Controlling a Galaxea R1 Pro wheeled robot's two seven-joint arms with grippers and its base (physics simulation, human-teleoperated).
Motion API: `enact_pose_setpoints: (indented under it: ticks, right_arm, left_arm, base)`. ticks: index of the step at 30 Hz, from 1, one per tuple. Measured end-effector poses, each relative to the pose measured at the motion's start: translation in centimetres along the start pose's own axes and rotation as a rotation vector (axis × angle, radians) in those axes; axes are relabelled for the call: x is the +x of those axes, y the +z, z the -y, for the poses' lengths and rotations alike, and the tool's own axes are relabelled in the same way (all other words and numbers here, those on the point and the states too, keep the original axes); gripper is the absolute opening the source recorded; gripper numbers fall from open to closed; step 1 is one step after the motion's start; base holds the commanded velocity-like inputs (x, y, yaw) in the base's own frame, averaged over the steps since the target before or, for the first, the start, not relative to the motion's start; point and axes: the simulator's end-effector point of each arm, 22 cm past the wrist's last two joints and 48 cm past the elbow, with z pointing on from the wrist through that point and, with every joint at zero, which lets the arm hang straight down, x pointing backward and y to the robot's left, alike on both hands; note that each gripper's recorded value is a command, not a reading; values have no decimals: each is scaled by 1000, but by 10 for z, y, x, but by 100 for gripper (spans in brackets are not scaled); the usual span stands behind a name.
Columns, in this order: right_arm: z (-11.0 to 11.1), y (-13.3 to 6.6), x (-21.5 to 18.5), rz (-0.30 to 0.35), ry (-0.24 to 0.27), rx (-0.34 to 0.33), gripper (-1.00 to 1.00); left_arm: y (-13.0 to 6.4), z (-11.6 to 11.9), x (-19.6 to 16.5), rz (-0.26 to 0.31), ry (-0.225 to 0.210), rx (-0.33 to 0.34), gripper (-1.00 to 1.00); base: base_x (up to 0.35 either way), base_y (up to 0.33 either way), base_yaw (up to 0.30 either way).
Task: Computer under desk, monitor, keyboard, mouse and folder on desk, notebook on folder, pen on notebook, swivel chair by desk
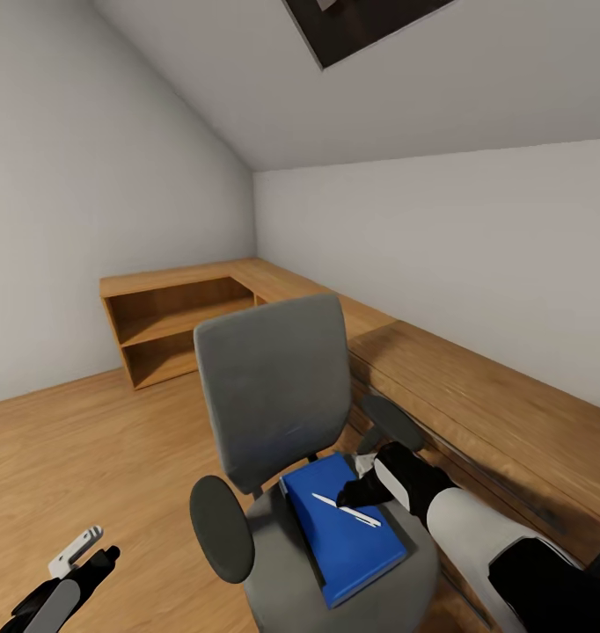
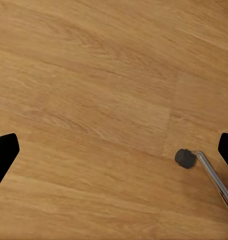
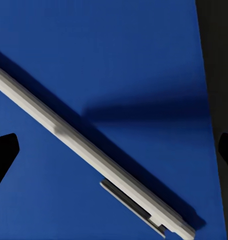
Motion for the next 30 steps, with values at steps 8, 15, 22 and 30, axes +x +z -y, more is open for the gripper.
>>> enact_pose_setpoints:
  ticks: [8,15,22,30]
  right_arm:
    - [-1,1,5,-21,4,-1,100]
    - [-2,1,5,-22,6,-5,100]
    - [-3,3,8,-25,2,1,100]
    - [-7,5,10,-30,-3,0,100]
  left_arm:
    - [0,0,0,0,-1,0,100]
    - [0,0,0,0,-1,0,100]
    - [0,0,-2,7,-7,-1,100]
    - [0,-4,-8,17,-25,-8,100]
  base:
    - [0,0,0]
    - [0,0,0]
    - [0,0,0]
    - [0,0,0]
